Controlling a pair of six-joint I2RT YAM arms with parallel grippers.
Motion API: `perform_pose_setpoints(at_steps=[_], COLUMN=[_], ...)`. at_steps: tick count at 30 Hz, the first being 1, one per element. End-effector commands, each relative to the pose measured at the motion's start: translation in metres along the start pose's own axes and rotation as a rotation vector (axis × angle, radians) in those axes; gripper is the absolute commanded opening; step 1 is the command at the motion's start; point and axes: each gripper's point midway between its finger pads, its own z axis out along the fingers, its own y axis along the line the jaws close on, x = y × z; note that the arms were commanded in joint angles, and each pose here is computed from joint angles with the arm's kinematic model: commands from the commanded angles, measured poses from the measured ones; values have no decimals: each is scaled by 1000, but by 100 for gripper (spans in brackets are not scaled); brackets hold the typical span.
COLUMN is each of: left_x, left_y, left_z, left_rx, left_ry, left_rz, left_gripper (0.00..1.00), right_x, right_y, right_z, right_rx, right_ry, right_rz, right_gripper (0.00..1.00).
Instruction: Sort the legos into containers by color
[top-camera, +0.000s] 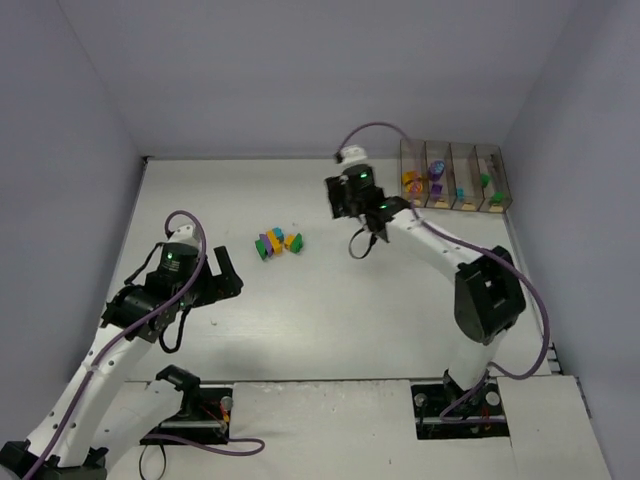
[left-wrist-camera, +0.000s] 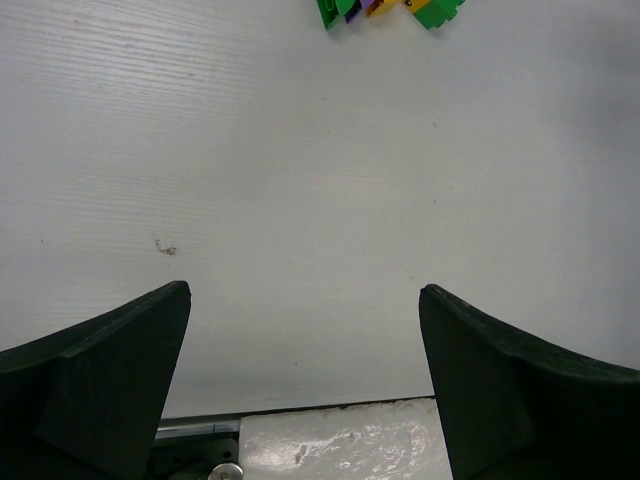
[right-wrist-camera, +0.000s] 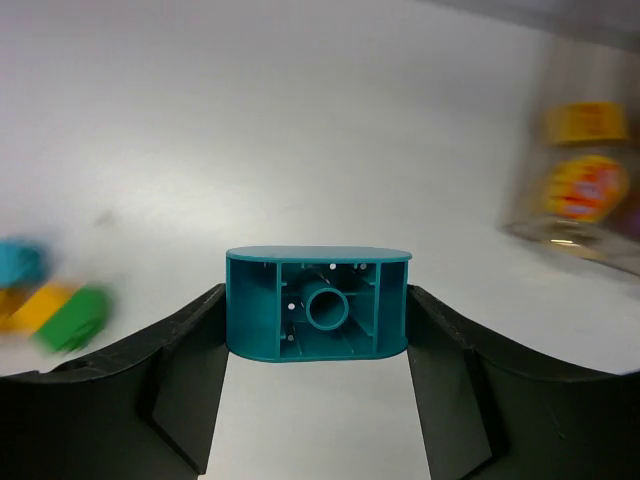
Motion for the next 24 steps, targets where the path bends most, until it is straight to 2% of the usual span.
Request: perform_pose_setpoints(at_steps=[1,2,4,5,7,8,12,15,19,24], left_x=[-13,-14,-14,-14,-15,-14,-12,-11,-13,-19], left_y=[-12,-14,-14,-14,-14,-13,-9,-9,-12,-14], left_z=[7,9,10,10,10,10,12,15,19,23], left_rx=[37,40,39,40,39,37,23,18,15,2], left_ry=[-36,-32,-33,-32,-38,-41,-38,-32,-22,-23], left_rz=[-21,-18,-20,-19,-21,-23,-28,-31,-28,-23], left_gripper=[90,90,90,90,90,90,90,90,90,90], right_x=[-30,-24,-33,-25,-32,-14,0,9,24,26], right_y=[-119,-170,-219,-260,-298,-327,-385,-410,-422,-436], right_z=[-13,-15,-21,-26,-31,-30,-26,-14,14,29], right_rx=[235,328,413,496,557,613,703,718,704,697], right_ry=[-54,-36,-69,-71,-97,-60,-44,-34,12,12], right_rz=[168,236,317,382,436,476,562,593,580,581], right_gripper=[12,12,12,12,12,12,13,14,17,24])
